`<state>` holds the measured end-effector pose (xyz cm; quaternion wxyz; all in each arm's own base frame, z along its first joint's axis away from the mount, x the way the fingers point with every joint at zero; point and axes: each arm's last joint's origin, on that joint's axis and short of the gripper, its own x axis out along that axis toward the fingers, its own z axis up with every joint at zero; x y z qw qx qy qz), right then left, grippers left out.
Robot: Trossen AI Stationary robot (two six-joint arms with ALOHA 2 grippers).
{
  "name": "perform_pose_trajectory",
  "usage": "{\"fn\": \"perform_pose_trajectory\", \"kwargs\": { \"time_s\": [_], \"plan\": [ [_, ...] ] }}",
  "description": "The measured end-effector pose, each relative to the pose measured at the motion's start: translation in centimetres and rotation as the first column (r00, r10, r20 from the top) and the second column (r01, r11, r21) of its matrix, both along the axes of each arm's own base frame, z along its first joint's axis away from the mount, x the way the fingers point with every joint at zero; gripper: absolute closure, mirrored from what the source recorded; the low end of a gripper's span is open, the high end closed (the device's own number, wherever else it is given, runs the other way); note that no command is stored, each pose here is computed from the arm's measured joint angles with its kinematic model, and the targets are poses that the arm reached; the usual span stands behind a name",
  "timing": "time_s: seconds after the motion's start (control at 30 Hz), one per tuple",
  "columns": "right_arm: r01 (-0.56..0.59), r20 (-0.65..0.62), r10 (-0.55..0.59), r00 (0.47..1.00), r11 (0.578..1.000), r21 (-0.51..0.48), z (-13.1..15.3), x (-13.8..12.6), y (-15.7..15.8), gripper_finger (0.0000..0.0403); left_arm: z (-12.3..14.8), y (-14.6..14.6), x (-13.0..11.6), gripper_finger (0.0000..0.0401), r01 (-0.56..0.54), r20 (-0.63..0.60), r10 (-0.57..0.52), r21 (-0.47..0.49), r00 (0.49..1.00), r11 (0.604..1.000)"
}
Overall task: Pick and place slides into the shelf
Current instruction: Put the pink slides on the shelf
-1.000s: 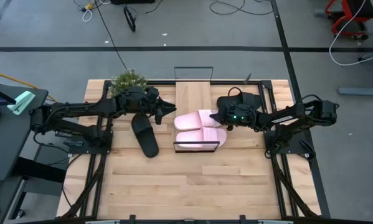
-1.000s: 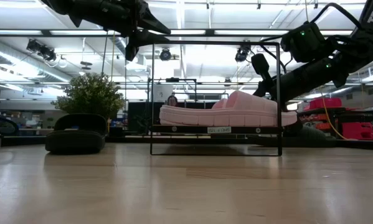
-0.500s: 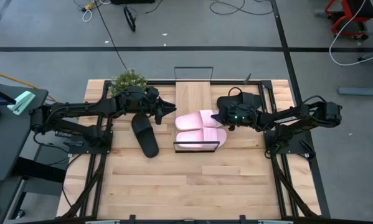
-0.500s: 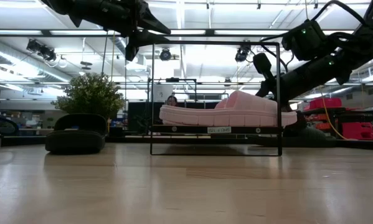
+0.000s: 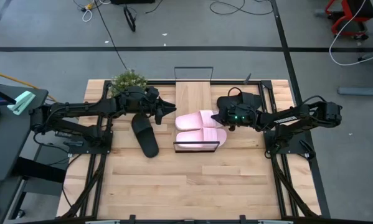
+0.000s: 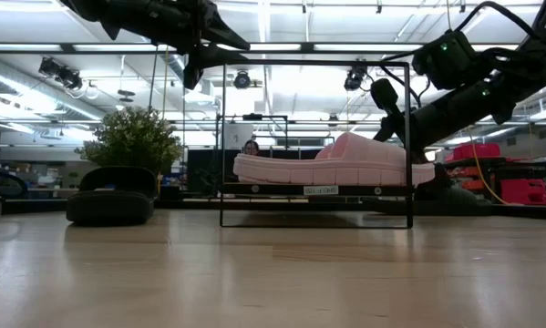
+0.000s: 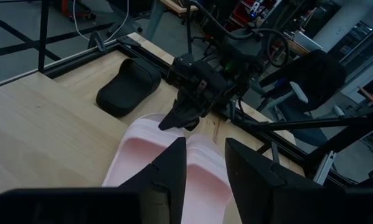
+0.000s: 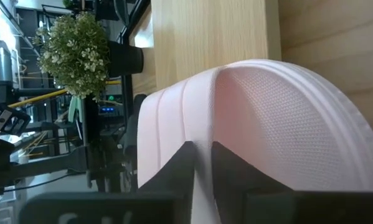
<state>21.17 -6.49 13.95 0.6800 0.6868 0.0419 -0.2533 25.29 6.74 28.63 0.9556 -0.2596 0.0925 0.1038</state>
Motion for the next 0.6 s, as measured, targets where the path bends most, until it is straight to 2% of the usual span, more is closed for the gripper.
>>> {"fn": "perform_pose_trajectory", "kwargs": {
  "time_s": [0.3,0.6],
  "plan": [
    [-0.006,0.005,0.006,1.000,1.000,0.022,-0.03,0.00,0.04,0.0306,0.01,0.00,-0.01,0.0277,0.000,0.000,0.000,0.000,1.000,1.000],
    [0.004,-0.005,-0.004,1.000,1.000,0.023,0.74,-0.74,-0.12,0.0296,0.01,0.00,-0.01,0.0284,0.000,0.000,0.000,0.000,1.000,1.000]
  ]
}}
